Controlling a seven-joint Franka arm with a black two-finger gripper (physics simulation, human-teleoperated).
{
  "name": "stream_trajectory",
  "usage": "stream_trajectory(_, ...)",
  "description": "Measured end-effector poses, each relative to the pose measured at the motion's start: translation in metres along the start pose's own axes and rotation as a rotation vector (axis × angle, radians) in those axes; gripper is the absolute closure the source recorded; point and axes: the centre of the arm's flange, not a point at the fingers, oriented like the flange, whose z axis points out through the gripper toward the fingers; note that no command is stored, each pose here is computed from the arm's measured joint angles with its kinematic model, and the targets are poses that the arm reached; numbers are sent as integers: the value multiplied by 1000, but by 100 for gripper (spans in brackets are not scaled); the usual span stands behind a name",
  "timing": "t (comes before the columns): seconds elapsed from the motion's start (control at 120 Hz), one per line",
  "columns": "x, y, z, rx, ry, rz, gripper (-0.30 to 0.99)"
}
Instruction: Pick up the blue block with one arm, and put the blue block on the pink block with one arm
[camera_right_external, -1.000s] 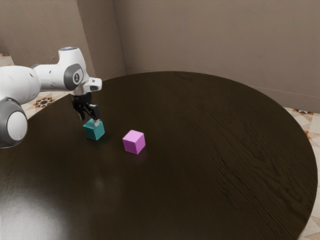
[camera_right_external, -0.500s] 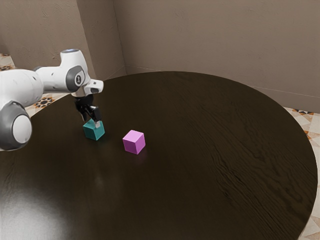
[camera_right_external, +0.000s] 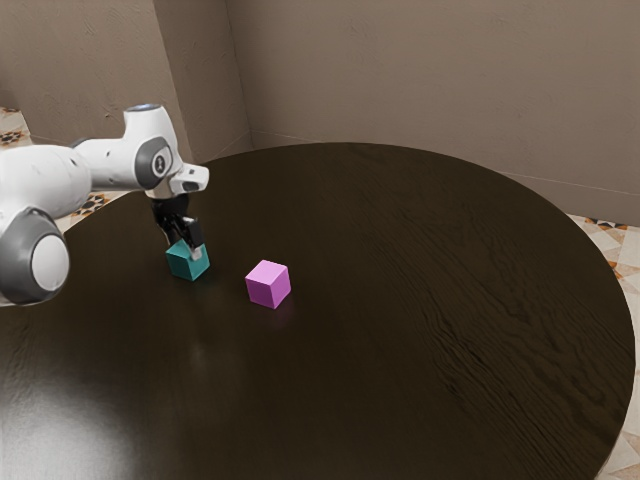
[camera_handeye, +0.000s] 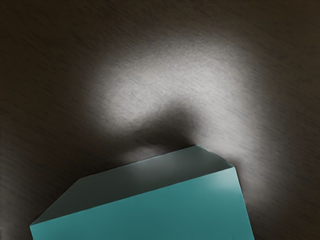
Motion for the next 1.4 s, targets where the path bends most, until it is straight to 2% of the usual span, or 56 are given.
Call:
stream_trajectory(1.075,0,1,17,-36,-15,-72,0)
stream_trajectory(1.4,1,0,18,-36,-15,-87,12)
